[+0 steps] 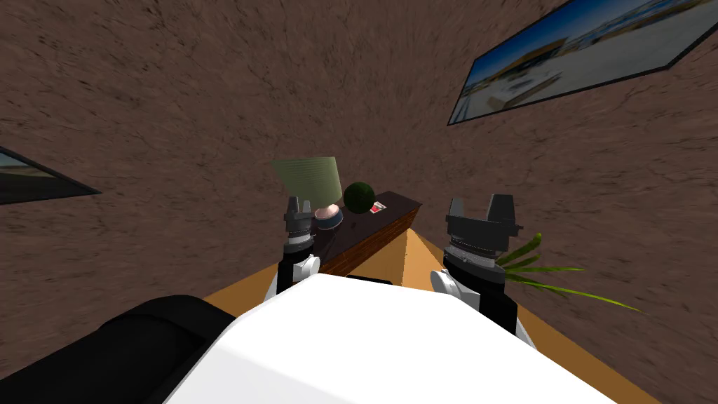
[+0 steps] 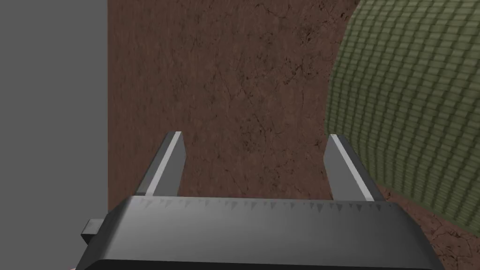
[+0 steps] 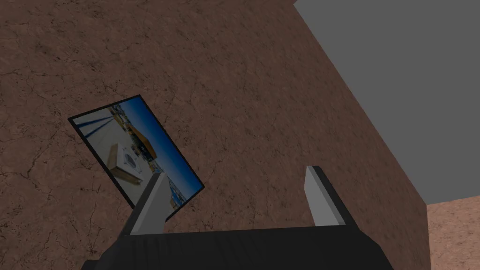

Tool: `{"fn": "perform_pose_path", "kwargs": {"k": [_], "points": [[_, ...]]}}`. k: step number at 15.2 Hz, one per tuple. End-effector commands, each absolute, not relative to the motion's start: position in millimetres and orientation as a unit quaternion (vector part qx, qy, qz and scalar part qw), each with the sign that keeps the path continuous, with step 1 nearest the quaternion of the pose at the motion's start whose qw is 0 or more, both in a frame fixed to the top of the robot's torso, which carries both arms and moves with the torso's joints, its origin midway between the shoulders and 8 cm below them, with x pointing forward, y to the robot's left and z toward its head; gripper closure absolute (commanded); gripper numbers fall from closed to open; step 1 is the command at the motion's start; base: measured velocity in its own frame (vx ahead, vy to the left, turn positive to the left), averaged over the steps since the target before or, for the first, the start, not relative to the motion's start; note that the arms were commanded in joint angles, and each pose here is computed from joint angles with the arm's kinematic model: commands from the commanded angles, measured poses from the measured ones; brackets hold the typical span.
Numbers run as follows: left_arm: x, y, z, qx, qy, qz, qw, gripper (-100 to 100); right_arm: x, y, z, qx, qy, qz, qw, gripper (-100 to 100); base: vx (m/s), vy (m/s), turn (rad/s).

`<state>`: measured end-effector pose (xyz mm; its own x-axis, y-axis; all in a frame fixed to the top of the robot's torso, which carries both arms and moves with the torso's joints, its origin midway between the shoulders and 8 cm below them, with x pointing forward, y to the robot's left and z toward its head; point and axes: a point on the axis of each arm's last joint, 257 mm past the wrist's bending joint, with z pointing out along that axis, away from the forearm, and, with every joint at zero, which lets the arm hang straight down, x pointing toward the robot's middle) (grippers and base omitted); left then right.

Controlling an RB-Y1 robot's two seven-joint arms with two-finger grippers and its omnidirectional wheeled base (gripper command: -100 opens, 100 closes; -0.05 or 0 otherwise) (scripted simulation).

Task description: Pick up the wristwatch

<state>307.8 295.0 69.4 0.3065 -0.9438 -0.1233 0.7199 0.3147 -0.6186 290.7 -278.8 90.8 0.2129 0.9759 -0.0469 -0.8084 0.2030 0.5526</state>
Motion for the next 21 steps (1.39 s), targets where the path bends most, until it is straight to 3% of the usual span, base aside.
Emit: {"fn": "perform_pose_path", "kwargs": {"k": [1,21], "points": [[314.4,293.7,60.4,-0.231,0.255,-0.533,0.773,-100,290.7,-278.8,90.8,0.211,0.199,0.595,0.750,0,-0.008,0.015,-0.094],[383.2,301.9,-76.5,-0.222,0.422,-0.446,0.758,-100,290.7,-278.8,90.8,0.211,0.199,0.595,0.750,0,-0.029,0.059,-0.166]]}}
